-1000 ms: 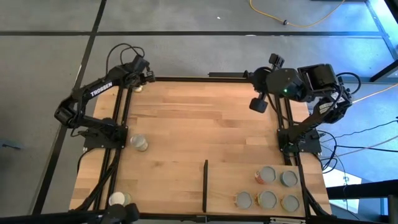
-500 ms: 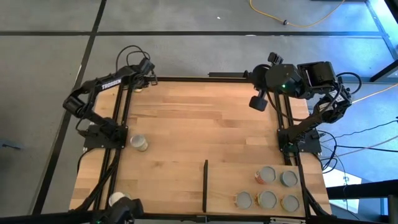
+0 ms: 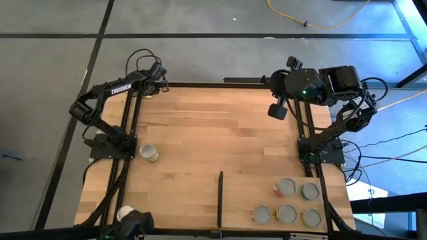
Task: Pick and place cans onto a shelf
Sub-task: Put the canned peach on the shelf
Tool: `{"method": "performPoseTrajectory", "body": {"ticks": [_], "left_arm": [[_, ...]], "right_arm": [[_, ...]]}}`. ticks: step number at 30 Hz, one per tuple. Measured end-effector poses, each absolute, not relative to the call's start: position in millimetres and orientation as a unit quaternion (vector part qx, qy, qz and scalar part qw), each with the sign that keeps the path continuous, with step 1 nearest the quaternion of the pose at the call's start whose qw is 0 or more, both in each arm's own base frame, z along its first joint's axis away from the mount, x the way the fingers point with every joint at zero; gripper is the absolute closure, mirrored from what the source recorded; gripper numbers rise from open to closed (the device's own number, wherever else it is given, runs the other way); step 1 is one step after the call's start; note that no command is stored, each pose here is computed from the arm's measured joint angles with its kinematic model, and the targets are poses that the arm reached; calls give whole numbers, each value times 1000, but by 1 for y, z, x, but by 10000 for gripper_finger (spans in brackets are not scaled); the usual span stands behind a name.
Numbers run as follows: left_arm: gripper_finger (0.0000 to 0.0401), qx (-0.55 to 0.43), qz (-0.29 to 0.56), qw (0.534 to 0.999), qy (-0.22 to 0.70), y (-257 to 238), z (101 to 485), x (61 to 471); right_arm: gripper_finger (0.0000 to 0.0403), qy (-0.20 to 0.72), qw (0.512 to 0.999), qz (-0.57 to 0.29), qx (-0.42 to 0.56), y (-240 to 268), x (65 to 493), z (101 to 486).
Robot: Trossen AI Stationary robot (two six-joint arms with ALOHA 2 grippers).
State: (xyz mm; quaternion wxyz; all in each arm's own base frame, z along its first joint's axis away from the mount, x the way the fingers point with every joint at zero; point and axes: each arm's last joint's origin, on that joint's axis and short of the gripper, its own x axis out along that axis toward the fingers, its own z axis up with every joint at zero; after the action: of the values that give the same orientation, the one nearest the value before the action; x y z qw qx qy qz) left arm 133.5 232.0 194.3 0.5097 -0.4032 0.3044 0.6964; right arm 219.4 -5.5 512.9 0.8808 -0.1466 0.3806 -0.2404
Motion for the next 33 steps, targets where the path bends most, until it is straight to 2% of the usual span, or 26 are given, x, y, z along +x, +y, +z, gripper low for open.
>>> {"method": "performPoseTrajectory", "body": {"ticks": [8, 24, 33], "left_arm": [[348, -402, 717, 501, 270, 235, 196, 134], [348, -378, 733, 489, 285, 236, 187, 138], [348, -357, 746, 477, 296, 238, 179, 141]], "right_arm": [[395, 382, 880, -239, -150, -5, 219, 513], [395, 386, 878, -232, -164, -5, 219, 513], [395, 389, 886, -201, -153, -4, 220, 512]]}}
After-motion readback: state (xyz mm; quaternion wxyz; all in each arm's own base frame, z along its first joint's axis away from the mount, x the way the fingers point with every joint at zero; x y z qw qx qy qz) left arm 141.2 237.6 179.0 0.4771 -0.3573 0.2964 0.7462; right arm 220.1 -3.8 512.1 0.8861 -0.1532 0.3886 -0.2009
